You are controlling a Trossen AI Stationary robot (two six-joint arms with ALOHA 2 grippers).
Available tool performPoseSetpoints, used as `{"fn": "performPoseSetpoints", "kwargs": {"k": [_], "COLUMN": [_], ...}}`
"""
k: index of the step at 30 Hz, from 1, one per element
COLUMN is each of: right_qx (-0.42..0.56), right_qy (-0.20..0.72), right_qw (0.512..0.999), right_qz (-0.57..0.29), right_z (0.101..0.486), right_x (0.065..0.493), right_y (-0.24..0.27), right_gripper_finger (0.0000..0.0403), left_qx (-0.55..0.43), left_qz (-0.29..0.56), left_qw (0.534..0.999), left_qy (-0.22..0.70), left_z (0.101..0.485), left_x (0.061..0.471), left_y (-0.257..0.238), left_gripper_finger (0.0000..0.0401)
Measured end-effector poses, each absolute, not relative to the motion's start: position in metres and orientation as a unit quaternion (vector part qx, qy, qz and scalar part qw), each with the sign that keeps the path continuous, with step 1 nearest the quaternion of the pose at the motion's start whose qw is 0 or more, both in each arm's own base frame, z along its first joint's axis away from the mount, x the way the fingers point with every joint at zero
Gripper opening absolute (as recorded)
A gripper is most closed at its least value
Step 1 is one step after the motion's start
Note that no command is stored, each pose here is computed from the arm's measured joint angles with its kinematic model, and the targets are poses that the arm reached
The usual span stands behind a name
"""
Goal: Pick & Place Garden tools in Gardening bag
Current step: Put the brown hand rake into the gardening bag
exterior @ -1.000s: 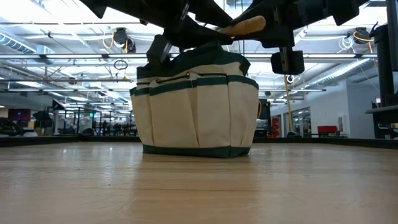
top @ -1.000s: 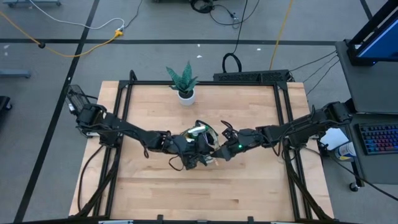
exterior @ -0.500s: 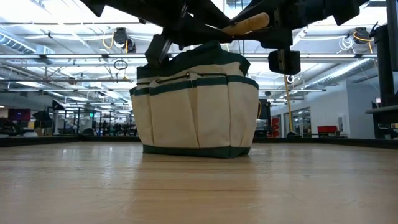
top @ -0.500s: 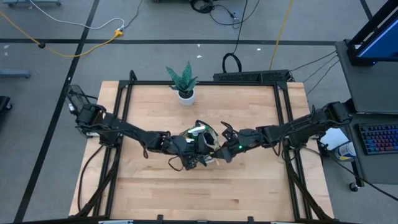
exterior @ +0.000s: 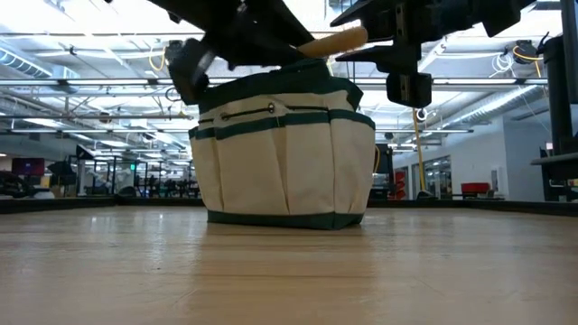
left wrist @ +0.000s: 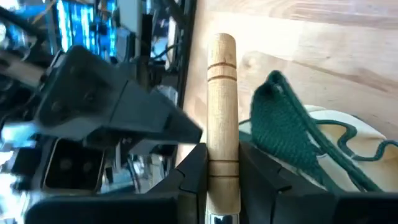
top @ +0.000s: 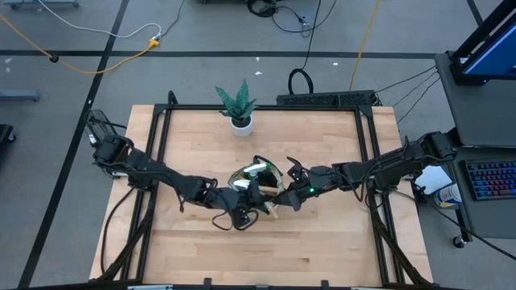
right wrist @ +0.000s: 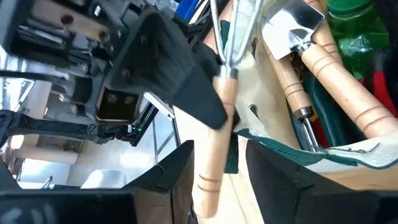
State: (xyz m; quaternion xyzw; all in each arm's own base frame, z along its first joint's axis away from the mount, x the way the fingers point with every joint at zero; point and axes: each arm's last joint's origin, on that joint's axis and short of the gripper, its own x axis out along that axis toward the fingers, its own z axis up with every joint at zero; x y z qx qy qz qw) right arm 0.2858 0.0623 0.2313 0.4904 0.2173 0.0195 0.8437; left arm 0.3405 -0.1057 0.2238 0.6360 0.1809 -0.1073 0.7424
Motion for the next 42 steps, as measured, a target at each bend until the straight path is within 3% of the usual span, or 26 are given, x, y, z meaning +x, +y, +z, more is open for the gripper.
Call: {"fn": "performPoseSetpoints", "kwargs": {"k": [8, 13, 17, 29, 42], "right_qx": [0.472, 0.466, 0.458, 0.453, 0.442], "right_qy": [0.217, 0.217, 0.216, 0.219, 0.231], "right_qw": [0.854, 0.857, 0.862, 0.864, 0.866], "right_qz": [0.025, 0.026, 0.028, 0.031, 0.024], "right_z": [0.231, 0.231, 0.231, 0.231, 0.228], "right_x": [0.286, 0.286, 0.286, 0.286, 0.285], "right_y": [0.062, 0.062, 0.062, 0.063, 0.062], "right_gripper_finger": [0.0145, 0.0146, 0.0145, 0.0144, 0.0144], "left_qx": [0.551, 0.412, 0.347, 0.289, 0.341], "left_qz": [-0.06, -0.127, -0.147, -0.112, -0.077], "left_qw": [0.806, 0.884, 0.908, 0.901, 0.865], "left_qy": [0.209, 0.182, 0.182, 0.303, 0.359], "left_z": [0.244, 0.249, 0.249, 0.231, 0.224], "left_x": [0.324, 0.324, 0.327, 0.324, 0.318], "left_y": [-0.105, -0.098, -0.089, -0.054, -0.048], "left_gripper_finger": [0.0079, 0.0069, 0.0075, 0.0076, 0.0075]}}
